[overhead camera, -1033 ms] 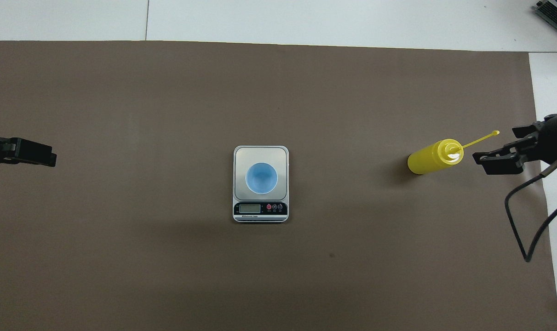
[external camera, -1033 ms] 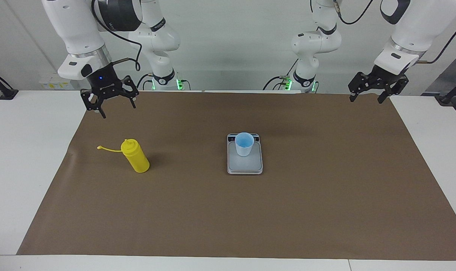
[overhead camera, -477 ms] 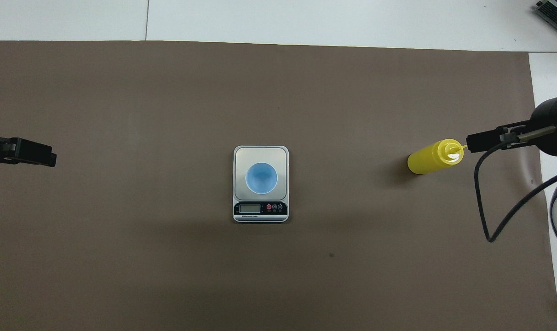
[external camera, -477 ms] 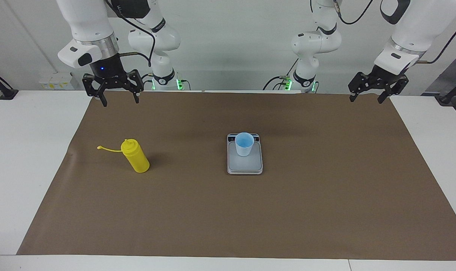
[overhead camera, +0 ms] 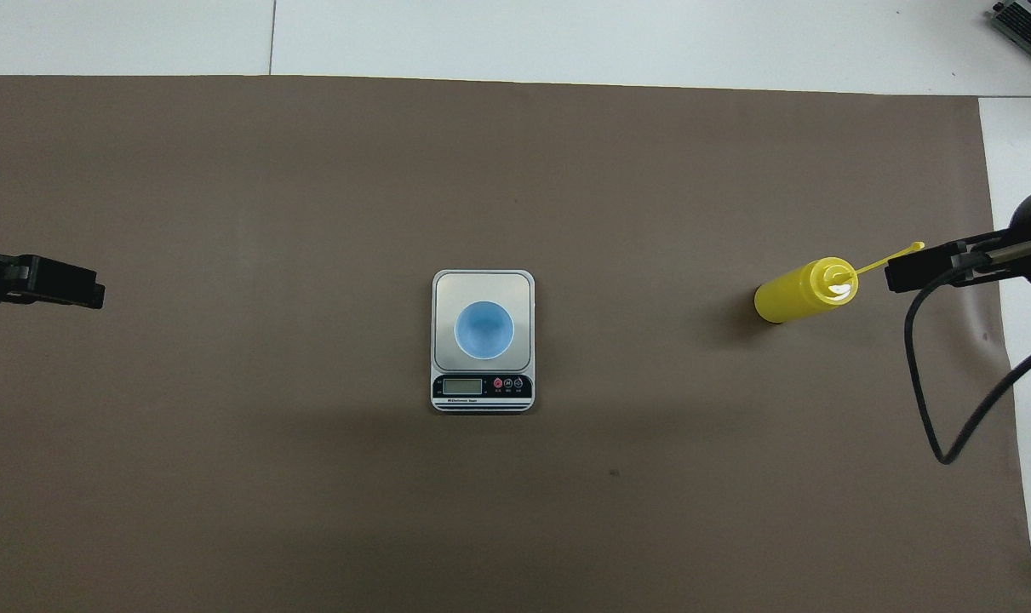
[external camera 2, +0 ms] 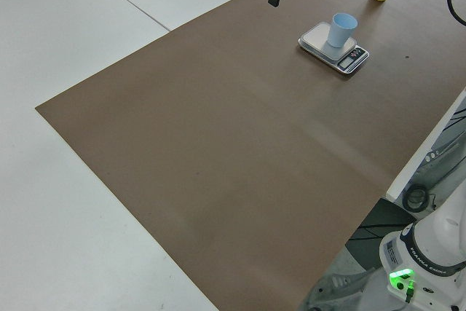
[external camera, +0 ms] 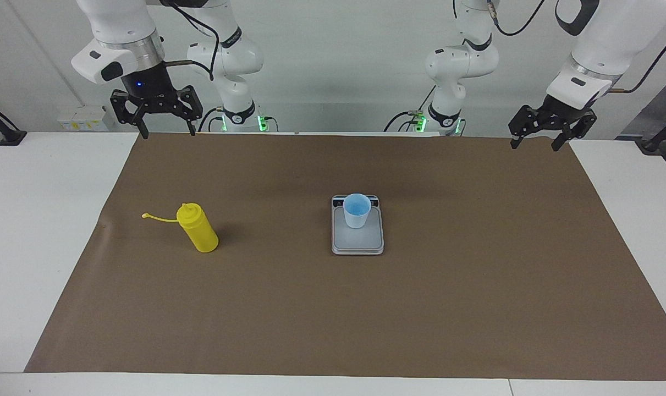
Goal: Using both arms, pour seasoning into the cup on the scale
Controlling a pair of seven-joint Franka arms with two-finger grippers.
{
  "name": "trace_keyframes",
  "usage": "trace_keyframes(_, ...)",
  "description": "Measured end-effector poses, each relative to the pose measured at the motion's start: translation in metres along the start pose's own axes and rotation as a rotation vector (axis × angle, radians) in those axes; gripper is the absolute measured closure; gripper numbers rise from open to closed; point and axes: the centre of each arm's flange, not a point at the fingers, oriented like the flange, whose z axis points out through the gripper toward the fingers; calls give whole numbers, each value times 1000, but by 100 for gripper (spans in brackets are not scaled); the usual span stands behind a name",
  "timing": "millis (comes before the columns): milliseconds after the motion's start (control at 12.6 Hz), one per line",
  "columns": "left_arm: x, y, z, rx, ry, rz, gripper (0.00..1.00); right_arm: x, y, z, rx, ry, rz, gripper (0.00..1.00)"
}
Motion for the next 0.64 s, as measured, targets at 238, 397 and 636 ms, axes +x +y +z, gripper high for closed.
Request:
trace_keyframes(238, 0, 0, 0, 0, 0, 0, 0, -2, 5, -2, 0, -9, 97, 0)
trace_keyframes(397, 0, 0, 0, 0, 0, 0, 0, -4, 11, 0, 2, -21, 107, 0)
trace_keyframes(636, 0, 0, 0, 0, 0, 0, 0, -5, 17, 4, 6, -36, 120, 0)
